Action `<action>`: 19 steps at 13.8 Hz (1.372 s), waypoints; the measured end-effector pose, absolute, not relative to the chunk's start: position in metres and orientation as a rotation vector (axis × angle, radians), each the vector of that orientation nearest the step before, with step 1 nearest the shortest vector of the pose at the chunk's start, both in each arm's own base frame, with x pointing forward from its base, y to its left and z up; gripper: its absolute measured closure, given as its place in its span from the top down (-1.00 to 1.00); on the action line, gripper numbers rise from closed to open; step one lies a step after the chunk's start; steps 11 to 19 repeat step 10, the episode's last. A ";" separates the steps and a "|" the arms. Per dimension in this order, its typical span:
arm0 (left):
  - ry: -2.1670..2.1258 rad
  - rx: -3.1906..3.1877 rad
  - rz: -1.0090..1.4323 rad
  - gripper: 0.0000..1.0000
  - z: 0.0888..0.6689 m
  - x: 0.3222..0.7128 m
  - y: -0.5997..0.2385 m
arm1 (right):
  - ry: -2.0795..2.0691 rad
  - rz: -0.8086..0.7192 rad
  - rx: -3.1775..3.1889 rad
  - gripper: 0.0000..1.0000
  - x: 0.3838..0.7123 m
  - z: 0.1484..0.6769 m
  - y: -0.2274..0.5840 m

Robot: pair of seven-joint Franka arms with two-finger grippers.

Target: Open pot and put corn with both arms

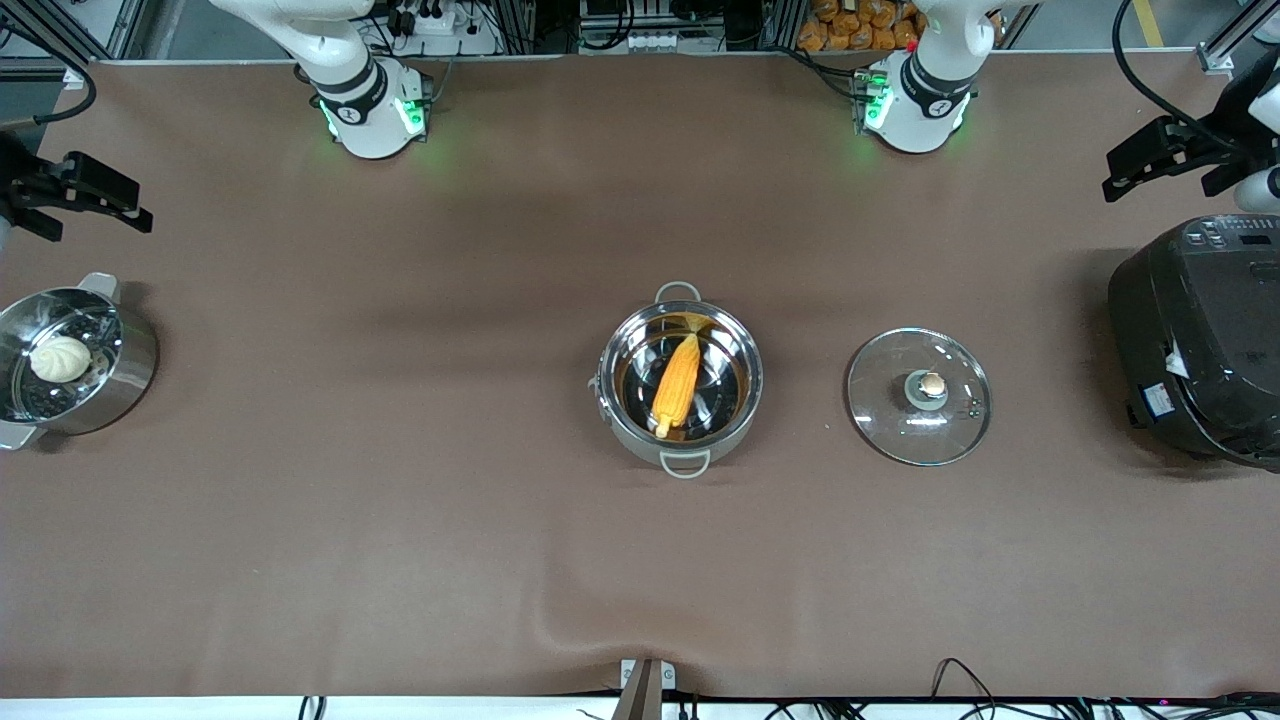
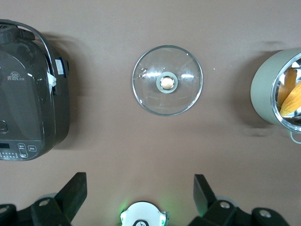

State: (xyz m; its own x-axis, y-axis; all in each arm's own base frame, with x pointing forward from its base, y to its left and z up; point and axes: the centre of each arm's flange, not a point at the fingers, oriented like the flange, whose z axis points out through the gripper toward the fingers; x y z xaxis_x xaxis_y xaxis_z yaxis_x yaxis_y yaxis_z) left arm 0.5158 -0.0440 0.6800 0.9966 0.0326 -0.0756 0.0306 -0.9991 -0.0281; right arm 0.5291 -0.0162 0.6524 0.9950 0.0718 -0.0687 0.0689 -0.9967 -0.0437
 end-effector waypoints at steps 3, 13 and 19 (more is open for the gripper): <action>-0.049 -3.112 0.126 1.00 0.678 0.517 -0.044 | -0.109 0.110 -3.096 1.00 0.529 0.652 -0.016; -0.043 -3.138 0.173 1.00 0.661 0.529 -0.045 | -0.109 0.110 -3.096 1.00 0.529 0.652 -0.016; -0.043 -3.138 0.173 1.00 0.661 0.529 -0.045 | -0.109 0.110 -3.096 1.00 0.529 0.652 -0.016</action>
